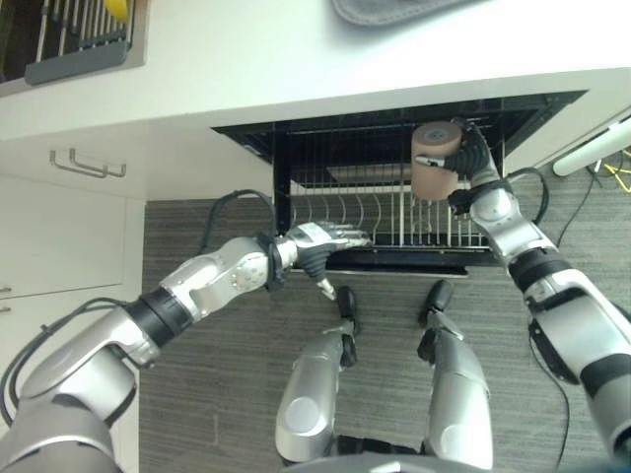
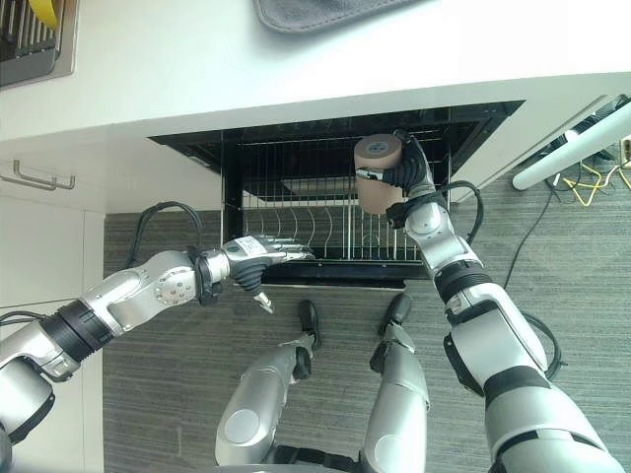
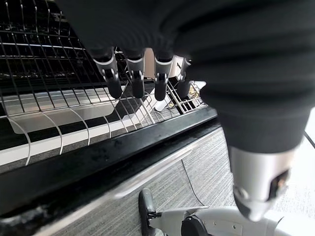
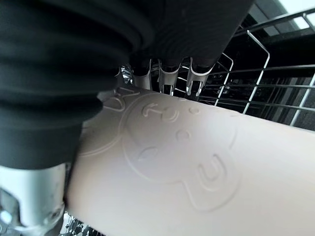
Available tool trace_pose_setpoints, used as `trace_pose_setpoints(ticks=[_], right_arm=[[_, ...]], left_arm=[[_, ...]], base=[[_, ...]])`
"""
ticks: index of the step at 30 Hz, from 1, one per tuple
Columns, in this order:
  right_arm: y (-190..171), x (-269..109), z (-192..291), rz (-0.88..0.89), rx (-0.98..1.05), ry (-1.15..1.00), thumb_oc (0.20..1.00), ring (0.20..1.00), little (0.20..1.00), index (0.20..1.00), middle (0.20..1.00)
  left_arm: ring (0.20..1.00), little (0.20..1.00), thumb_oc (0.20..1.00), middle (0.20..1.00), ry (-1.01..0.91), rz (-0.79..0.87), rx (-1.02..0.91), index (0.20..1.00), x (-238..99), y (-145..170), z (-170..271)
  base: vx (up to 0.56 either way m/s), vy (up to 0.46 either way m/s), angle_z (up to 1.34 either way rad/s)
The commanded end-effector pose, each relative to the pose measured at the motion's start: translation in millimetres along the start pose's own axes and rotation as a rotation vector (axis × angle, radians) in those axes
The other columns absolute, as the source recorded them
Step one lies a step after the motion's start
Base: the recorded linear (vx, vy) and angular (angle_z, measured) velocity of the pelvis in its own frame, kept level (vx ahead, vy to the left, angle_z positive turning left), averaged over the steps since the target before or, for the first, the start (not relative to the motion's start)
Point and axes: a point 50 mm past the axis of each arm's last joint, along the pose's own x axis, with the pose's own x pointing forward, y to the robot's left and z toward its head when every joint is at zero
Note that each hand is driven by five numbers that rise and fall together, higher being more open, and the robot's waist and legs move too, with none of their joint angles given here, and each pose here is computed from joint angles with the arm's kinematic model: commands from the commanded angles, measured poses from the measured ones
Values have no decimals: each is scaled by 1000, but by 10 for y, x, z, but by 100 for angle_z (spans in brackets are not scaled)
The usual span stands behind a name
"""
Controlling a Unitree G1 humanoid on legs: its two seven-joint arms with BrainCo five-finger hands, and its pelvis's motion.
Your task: Place the dishes in the dishwasher.
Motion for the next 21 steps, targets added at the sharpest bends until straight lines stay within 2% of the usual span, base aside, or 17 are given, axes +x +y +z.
trace_pose_setpoints(ticks=[1, 6, 8, 9, 21], right_arm=[[-100, 123, 175, -37, 8, -38, 200, 200, 200, 200, 200], [-61, 129, 176, -27, -11, -25, 200, 200, 200, 200, 200], [-64, 135, 152, -40, -31, 2, 928, 928, 928, 928, 928], [-75, 125, 107, -64, -42, 27, 1000, 1000, 1000, 1000, 1000], [-276, 91, 31, -218, -102, 20, 1000, 1000, 1000, 1000, 1000]], left_arm=[[1000, 1000, 1000, 1000, -79, 27, 41, 1000, 4, 36, 153], [1000, 1000, 1000, 1000, -83, 31, 43, 1000, 10, 22, 169], [1000, 1000, 1000, 1000, -82, 35, 42, 1000, 20, 15, 172], [1000, 1000, 1000, 1000, -80, 36, 40, 1000, 26, 6, 177], [1000, 1000, 1000, 1000, -70, 39, 23, 1000, 25, -55, 173]], base=[[0, 0, 0], [0, 0, 0], [0, 0, 0], [0, 0, 0], [0, 0, 0]])
